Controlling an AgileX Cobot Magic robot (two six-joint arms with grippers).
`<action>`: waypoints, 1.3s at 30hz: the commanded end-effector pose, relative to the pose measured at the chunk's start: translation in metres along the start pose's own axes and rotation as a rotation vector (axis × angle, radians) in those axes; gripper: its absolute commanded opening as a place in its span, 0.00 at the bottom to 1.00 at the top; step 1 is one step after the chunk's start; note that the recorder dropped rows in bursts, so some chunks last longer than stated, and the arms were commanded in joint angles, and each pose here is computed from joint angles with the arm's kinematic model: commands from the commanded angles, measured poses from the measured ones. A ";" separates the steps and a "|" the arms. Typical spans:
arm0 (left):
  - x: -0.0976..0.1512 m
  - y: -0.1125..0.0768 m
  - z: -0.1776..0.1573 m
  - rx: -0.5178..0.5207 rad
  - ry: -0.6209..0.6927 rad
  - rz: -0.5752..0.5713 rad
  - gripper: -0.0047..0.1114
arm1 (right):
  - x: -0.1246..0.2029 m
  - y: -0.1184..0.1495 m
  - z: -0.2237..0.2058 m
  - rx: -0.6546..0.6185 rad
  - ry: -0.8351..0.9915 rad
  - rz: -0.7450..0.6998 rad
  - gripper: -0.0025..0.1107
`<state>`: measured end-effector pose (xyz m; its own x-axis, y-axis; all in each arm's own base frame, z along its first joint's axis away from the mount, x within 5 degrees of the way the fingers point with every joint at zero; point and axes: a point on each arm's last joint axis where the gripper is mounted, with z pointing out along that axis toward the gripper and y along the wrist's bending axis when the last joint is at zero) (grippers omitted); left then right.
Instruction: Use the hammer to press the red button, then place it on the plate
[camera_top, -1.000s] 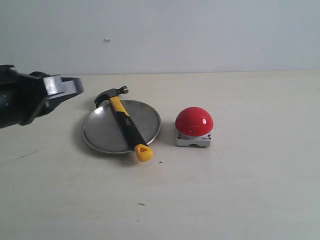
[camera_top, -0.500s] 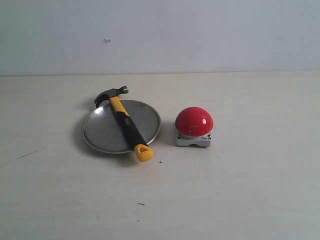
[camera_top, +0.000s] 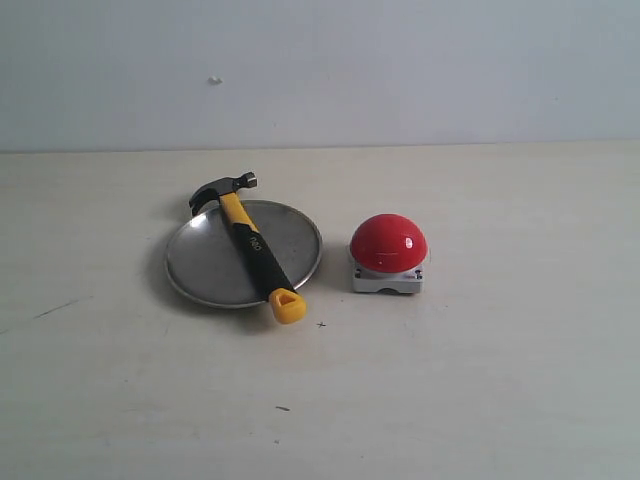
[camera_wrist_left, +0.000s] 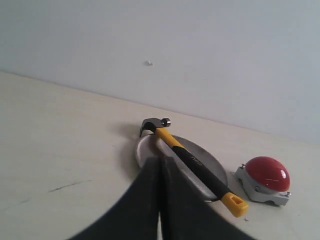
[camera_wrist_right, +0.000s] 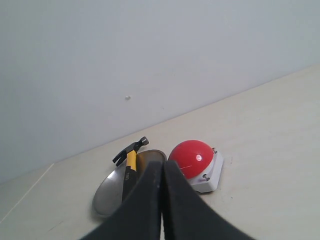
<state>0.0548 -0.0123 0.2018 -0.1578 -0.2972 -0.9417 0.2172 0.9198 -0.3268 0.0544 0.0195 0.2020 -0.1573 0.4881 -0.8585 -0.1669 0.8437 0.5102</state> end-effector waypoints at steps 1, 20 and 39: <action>0.001 0.002 0.000 -0.015 -0.006 0.071 0.04 | 0.001 -0.001 0.000 0.005 -0.007 -0.008 0.02; 0.001 0.003 0.000 -0.026 -0.004 0.091 0.04 | 0.001 -0.001 0.000 0.005 -0.007 -0.008 0.02; 0.001 0.003 0.000 -0.026 -0.004 0.091 0.04 | 0.000 -0.002 0.000 0.016 -0.011 -0.126 0.02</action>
<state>0.0553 -0.0101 0.2013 -0.1359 -0.2096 -0.9683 0.2064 0.9499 -0.2346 0.0544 0.0194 0.2019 -0.1479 0.4377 -0.8869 -0.1747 0.8711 0.4590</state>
